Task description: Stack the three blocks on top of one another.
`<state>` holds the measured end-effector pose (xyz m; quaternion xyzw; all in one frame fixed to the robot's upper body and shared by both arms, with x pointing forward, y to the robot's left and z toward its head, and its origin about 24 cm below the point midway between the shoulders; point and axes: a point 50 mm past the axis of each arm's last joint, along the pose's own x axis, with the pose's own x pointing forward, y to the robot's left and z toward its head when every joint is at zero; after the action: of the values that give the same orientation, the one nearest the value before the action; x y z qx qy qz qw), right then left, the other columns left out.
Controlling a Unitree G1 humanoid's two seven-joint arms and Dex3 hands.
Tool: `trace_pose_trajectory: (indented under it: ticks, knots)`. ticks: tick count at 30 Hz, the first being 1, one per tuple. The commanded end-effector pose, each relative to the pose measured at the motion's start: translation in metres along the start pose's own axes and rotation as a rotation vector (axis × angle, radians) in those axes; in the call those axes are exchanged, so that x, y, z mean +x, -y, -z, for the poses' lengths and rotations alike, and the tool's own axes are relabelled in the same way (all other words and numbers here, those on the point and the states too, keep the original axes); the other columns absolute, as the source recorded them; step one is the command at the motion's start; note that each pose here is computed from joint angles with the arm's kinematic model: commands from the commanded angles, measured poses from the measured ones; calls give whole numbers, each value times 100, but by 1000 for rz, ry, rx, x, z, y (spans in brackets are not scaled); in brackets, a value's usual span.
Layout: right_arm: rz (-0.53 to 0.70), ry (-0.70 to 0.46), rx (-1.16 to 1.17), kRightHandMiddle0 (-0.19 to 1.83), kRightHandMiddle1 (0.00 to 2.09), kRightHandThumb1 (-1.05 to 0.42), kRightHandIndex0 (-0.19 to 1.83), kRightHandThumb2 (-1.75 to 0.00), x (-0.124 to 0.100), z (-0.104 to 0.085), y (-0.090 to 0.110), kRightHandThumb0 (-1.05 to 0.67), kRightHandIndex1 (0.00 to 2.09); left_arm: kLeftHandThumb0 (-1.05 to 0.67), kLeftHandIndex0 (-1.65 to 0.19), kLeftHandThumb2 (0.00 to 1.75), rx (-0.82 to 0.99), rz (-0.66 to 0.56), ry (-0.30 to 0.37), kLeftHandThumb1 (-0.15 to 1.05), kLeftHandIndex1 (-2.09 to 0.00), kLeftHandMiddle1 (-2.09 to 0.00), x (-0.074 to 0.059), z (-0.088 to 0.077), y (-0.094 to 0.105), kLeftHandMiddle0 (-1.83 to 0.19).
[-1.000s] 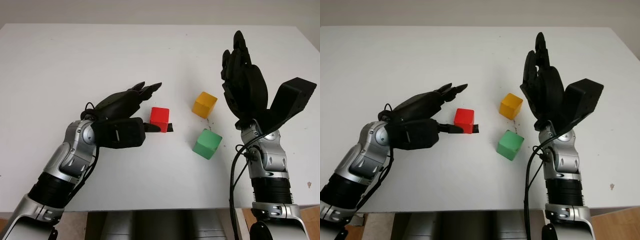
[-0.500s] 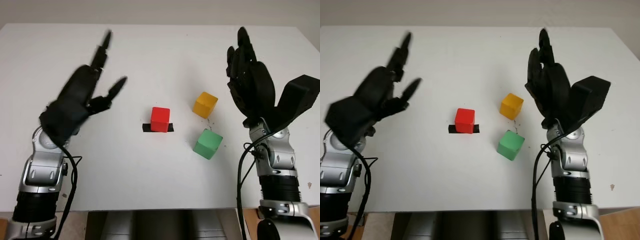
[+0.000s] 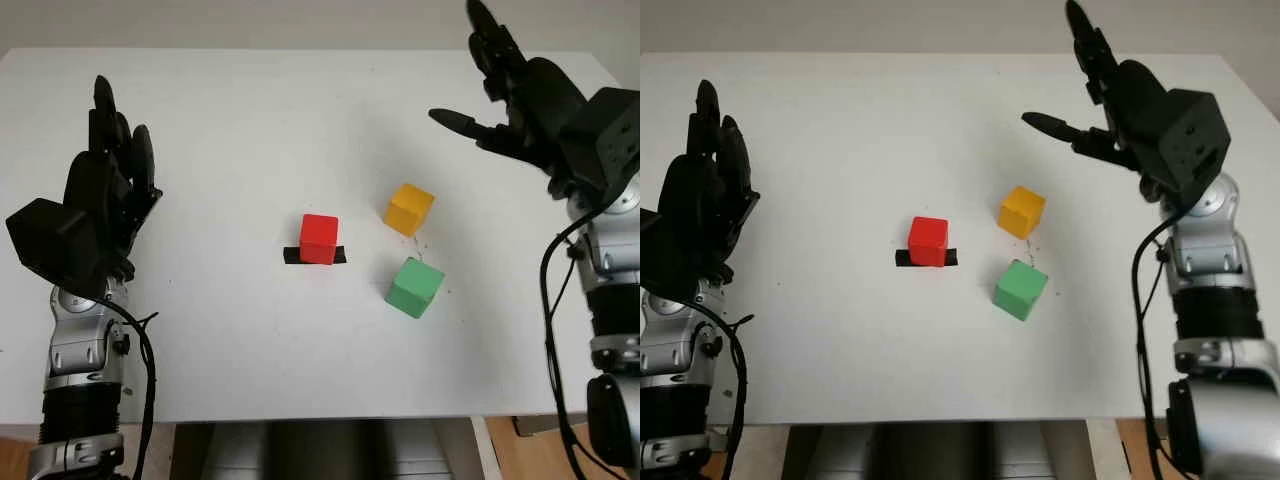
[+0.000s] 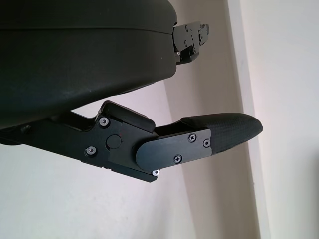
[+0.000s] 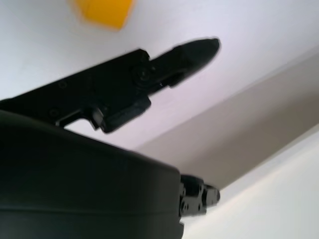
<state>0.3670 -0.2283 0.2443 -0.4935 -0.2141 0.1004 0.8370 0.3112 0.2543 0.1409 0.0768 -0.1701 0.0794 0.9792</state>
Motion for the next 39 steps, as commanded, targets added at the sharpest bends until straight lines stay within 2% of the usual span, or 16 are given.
trace_pose_trajectory:
  ticks: [1, 6, 11, 17, 27, 35, 39]
  knots:
    - [-39, 21, -170, 24, 25, -74, 21, -3, 5, -5, 9, -59, 21, -77, 19, 67, 25, -8, 3, 105, -1, 0, -2, 0, -4, 19]
    - [-197, 53, -439, 23, 23, -76, 20, -6, 11, -14, 9, -56, 18, -78, 18, 66, 69, -15, 9, 105, -3, -2, -2, -2, -9, 19]
    - [-334, 128, -622, 33, 18, -74, 27, -5, 11, -17, 5, -49, 14, -78, 19, 66, 123, 41, -6, 105, -1, -1, -3, 0, -5, 19]
    - [-426, 207, -770, 44, 16, -74, 32, -5, 6, -18, 4, -53, 13, -77, 19, 63, 149, 74, -21, 105, 0, 0, -3, 7, 1, 19]
    - [-468, 249, -787, 48, 11, -76, 34, -6, 1, -12, -9, -51, 8, -81, 17, 63, 210, 89, -32, 105, -3, 0, -1, 9, 7, 19]
    - [-435, 248, -737, 55, 11, -76, 40, -6, 3, 1, -38, -48, 9, -78, 19, 64, 202, 117, -31, 105, -2, 0, -2, 10, 12, 19]
    - [-410, 226, -727, 55, 10, -77, 40, -6, 6, 6, -46, -47, 8, -78, 18, 65, 223, 116, -25, 105, -2, -1, -3, 9, 12, 19]
